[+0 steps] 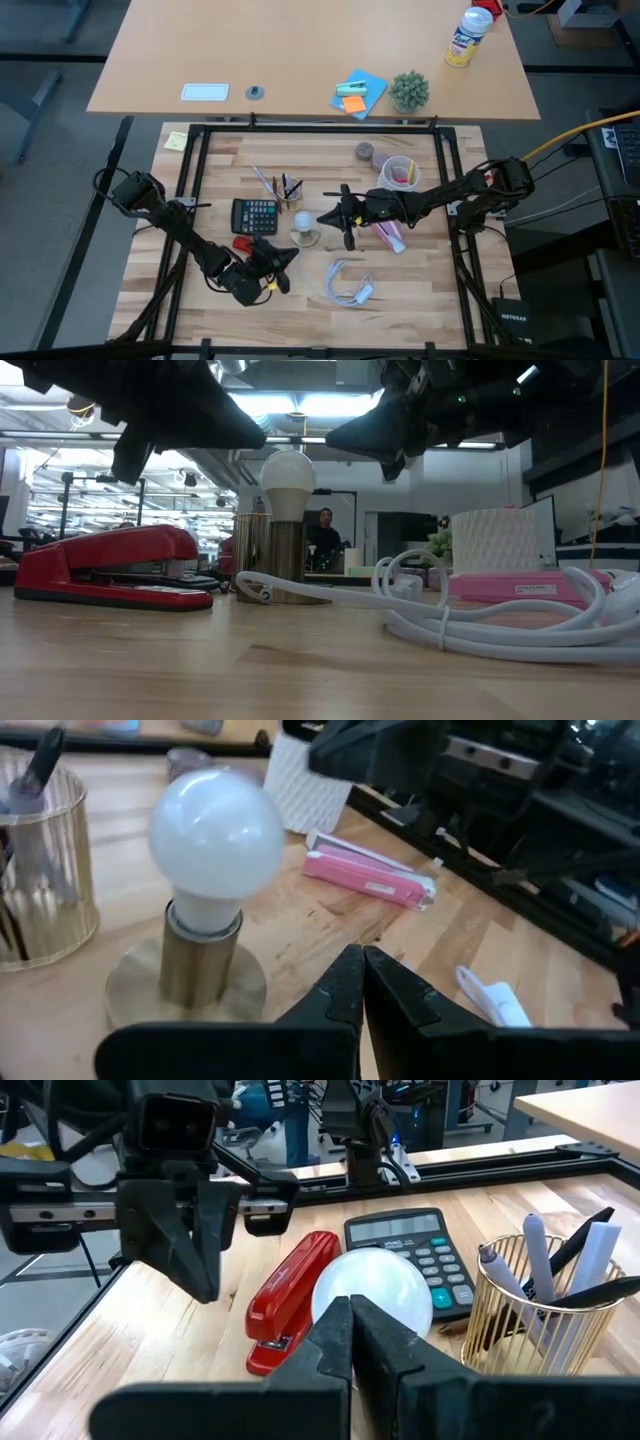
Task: Screw lightbulb
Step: Insert the white lightbulb into the gold lamp
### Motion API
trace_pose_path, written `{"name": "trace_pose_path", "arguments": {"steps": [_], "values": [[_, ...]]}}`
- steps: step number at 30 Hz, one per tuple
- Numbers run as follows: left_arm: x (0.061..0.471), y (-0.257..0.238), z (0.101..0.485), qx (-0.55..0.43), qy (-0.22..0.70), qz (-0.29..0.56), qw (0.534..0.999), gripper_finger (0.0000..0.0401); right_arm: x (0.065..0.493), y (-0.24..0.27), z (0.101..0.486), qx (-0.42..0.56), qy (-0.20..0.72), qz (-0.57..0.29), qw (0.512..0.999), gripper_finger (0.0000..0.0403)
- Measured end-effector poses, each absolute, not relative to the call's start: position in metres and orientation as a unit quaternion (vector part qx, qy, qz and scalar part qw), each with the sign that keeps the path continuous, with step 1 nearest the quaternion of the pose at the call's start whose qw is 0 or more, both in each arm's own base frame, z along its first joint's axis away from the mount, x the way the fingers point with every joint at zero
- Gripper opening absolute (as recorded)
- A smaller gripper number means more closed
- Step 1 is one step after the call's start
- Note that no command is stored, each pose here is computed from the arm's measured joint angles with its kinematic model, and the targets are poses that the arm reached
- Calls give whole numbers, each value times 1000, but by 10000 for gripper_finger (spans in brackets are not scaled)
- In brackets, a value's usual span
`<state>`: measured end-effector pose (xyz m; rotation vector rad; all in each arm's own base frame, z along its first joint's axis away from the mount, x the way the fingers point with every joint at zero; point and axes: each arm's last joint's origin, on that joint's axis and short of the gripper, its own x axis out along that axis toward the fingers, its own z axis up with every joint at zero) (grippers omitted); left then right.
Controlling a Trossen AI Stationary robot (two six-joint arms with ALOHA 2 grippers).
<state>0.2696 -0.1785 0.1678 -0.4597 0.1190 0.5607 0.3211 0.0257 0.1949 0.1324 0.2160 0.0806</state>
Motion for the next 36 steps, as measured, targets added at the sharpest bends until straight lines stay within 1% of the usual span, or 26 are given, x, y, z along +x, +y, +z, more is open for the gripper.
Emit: {"name": "trace_pose_path", "arguments": {"steps": [4, 9, 15, 22, 36], "values": [[270, -179, 168, -194, 66, 270, 941, 3, 321, 26, 195, 66, 108, 40, 991, 7], [271, -177, 168, -188, 68, 274, 941, 3, 321, 26, 195, 67, 108, 40, 991, 7], [275, -171, 168, -155, 76, 282, 944, 3, 321, 26, 195, 71, 108, 40, 991, 7], [279, -163, 168, -154, 75, 296, 940, 3, 321, 26, 195, 71, 108, 40, 991, 7], [279, -162, 167, -152, 76, 297, 940, 3, 321, 26, 195, 71, 108, 40, 991, 7]]}}
